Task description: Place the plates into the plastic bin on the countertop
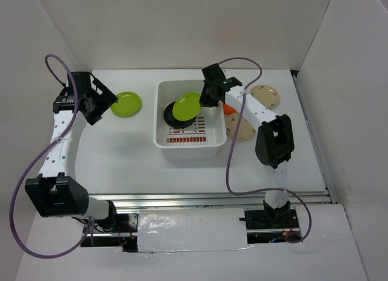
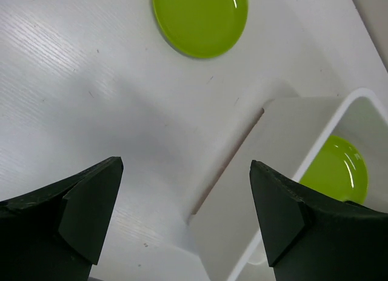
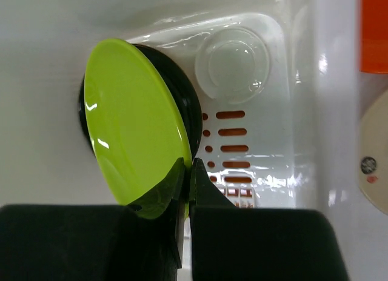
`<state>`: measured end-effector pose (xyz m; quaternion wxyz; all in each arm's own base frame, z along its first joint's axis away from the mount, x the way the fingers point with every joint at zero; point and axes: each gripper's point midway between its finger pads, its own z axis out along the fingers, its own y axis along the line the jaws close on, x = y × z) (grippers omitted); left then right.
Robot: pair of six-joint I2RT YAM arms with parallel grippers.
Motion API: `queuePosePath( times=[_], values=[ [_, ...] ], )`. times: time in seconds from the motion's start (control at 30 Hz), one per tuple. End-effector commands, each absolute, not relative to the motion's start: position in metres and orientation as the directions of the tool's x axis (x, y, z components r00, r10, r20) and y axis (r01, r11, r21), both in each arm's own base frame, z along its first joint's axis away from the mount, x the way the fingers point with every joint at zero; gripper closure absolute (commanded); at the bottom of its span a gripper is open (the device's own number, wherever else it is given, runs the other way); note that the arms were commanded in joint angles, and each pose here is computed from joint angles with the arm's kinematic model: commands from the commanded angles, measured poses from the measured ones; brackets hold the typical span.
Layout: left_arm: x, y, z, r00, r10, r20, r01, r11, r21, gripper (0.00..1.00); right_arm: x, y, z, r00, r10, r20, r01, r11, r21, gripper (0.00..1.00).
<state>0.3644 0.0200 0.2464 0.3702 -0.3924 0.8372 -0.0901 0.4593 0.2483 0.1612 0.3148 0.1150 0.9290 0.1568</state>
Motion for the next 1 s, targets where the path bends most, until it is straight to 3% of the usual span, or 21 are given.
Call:
queuePosePath(
  times=[0.0,0.17,0.2,0.23,0.3,0.47,0.6,0.8,0.97],
  values=[
    [0.39,0.027,0.251,-0.422,-0.68,-0.6,-0.53,0.722,-0.445,0.01,0.472,0.26,0.161,-0.76,0.34,-0.553,0.146,0.92,0.364,1.0],
    [0.414,0.03,0.224,-0.505,-0.672,-0.541,-0.519,0.738,-0.433,0.01,0.483,0.293,0.155,-0.787,0.314,-0.531,0.114,0.92,0.375,0.91],
    [0.418,0.032,0.218,-0.514,-0.674,-0.53,-0.522,0.736,-0.431,0.01,0.482,0.297,0.152,-0.797,0.307,-0.52,0.109,0.92,0.376,0.79],
    [0.422,0.037,0.205,-0.528,-0.682,-0.505,-0.536,0.729,-0.425,0.01,0.478,0.303,0.147,-0.814,0.295,-0.5,0.098,0.919,0.383,0.34],
    [0.431,0.038,0.195,-0.549,-0.675,-0.494,-0.52,0.738,-0.431,0.01,0.468,0.313,0.159,-0.821,0.272,-0.502,0.05,0.91,0.411,0.0],
    [0.443,0.047,0.137,-0.591,-0.703,-0.397,-0.564,0.711,-0.42,0.01,0.444,0.311,0.197,-0.819,0.253,-0.516,-0.001,0.897,0.443,0.0],
    [0.456,0.051,0.113,-0.572,-0.721,-0.391,-0.578,0.693,-0.431,0.01,0.421,0.282,0.244,-0.767,0.272,-0.58,0.013,0.912,0.41,0.0],
    [0.488,0.062,0.09,-0.514,-0.731,-0.449,-0.56,0.682,-0.47,0.05,0.356,0.285,0.332,-0.694,0.27,-0.668,-0.239,0.788,0.567,0.0],
    [0.501,0.069,0.065,-0.468,-0.767,-0.439,-0.596,0.641,-0.484,0.06,0.296,0.274,0.358,-0.67,0.289,-0.684,-0.341,0.699,0.629,0.0]
  ],
)
